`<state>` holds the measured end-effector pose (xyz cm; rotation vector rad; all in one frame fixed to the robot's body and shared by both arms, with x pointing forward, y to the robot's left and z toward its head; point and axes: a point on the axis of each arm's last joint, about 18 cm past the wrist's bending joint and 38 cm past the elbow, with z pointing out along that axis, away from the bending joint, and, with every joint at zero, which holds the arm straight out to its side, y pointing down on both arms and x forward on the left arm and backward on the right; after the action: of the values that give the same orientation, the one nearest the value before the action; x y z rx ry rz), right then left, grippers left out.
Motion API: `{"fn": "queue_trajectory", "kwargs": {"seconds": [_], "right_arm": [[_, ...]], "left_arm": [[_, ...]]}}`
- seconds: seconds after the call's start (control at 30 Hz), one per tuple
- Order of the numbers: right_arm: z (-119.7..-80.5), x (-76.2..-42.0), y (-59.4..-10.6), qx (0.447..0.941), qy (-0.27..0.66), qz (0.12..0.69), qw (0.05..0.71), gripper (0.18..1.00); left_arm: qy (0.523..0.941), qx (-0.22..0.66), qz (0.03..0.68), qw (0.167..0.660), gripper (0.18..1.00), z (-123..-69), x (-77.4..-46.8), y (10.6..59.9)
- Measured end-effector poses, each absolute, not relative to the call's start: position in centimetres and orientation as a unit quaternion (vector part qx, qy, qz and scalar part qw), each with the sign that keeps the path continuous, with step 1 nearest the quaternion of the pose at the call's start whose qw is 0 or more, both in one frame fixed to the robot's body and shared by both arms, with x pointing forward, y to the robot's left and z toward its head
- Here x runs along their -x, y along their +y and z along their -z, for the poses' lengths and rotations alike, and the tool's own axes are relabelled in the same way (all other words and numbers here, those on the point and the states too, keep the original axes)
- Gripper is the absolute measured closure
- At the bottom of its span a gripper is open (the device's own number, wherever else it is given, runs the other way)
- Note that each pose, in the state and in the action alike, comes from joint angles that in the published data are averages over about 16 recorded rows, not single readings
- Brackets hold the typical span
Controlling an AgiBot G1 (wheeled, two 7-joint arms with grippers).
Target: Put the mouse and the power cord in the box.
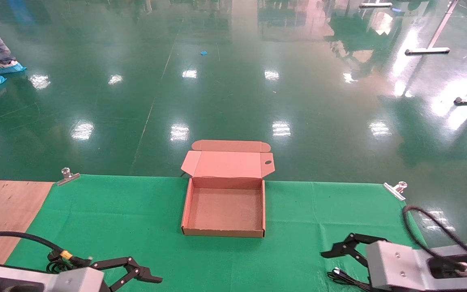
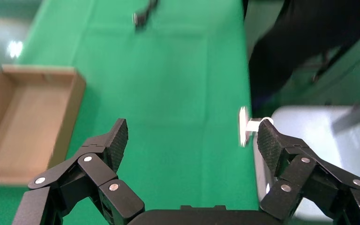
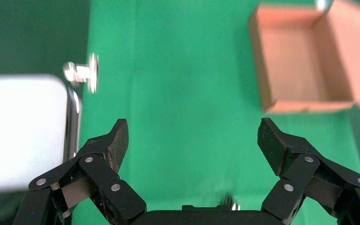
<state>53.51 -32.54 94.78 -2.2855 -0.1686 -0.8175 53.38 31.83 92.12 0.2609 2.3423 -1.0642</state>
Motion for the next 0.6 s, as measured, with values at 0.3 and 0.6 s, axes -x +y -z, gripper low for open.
{"fn": "queue_trajectory", "kwargs": {"seconds": [0.3, 0.6], "right_arm": [[-92.8, -57.2, -34.4, 0.911, -0.04, 0.342, 0.225, 0.178], [-91.2, -61.0, -35.2, 0.919, -0.035, 0.363, 0.148, 0.178]], "left_arm": [[0.914, -0.096, 0.256, 0.301, 0.184, -89.7, -59.0, 34.8], [0.937, -0.105, 0.134, 0.304, 0.184, -88.2, -64.0, 37.5]]}}
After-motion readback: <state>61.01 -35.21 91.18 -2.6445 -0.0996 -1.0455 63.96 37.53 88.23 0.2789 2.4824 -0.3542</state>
